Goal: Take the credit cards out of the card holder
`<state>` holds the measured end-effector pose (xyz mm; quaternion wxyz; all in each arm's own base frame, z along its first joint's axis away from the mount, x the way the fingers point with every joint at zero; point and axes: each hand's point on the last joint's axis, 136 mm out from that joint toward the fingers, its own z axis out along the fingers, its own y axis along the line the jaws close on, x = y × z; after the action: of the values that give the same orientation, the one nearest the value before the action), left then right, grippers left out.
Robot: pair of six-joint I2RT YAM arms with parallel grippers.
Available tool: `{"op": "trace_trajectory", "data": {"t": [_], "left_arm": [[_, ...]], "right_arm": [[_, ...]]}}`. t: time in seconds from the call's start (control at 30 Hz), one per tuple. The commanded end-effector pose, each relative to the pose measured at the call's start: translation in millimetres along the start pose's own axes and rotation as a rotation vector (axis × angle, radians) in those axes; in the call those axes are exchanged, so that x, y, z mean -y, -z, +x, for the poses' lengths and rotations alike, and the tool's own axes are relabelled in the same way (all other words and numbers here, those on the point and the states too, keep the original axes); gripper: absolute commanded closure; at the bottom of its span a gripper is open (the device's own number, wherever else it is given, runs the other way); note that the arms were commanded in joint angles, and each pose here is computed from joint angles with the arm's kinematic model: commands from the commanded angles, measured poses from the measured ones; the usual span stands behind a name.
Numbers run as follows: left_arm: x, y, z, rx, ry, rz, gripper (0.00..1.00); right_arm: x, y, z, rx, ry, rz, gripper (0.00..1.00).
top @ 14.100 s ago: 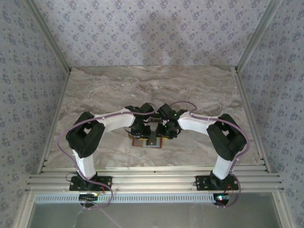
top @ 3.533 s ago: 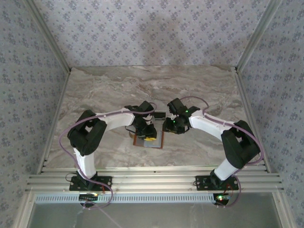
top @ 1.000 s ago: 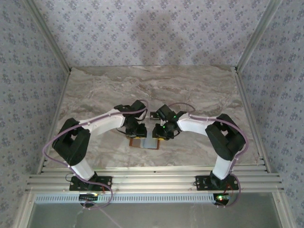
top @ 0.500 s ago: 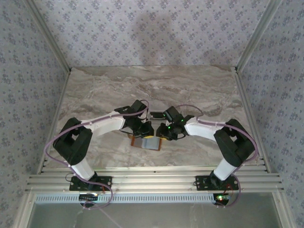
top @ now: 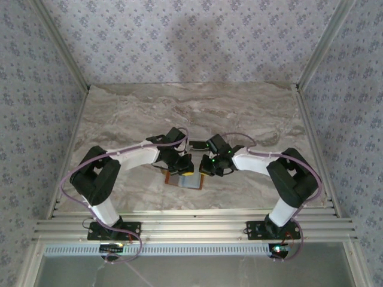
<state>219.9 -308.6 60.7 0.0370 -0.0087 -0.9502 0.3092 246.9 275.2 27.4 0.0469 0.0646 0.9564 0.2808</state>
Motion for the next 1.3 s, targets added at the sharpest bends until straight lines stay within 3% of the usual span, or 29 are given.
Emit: {"op": "trace_trajectory", "data": {"t": [0.0, 0.43, 0.73, 0.9, 1.27], "left_arm": [[2, -5, 3, -0.026, 0.008, 0.017, 0.93], [-3, -34, 14, -0.091, 0.026, 0.012, 0.93], [-38, -24, 13, -0.065, 0.008, -0.165, 0.91], [-53, -14, 10, -0.046, -0.014, -0.259, 0.86], [-63, 10, 3, -0.006, -0.104, -0.418, 0.65]], "right_arm": [[8, -8, 3, -0.032, -0.023, 0.013, 0.97], [18, -12, 7, -0.044, -0.035, 0.045, 0.97], [19, -10, 7, -0.042, -0.032, 0.052, 0.96], [19, -8, 6, -0.038, -0.034, 0.055, 0.96], [18, -6, 5, -0.035, -0.029, 0.055, 0.94]]}}
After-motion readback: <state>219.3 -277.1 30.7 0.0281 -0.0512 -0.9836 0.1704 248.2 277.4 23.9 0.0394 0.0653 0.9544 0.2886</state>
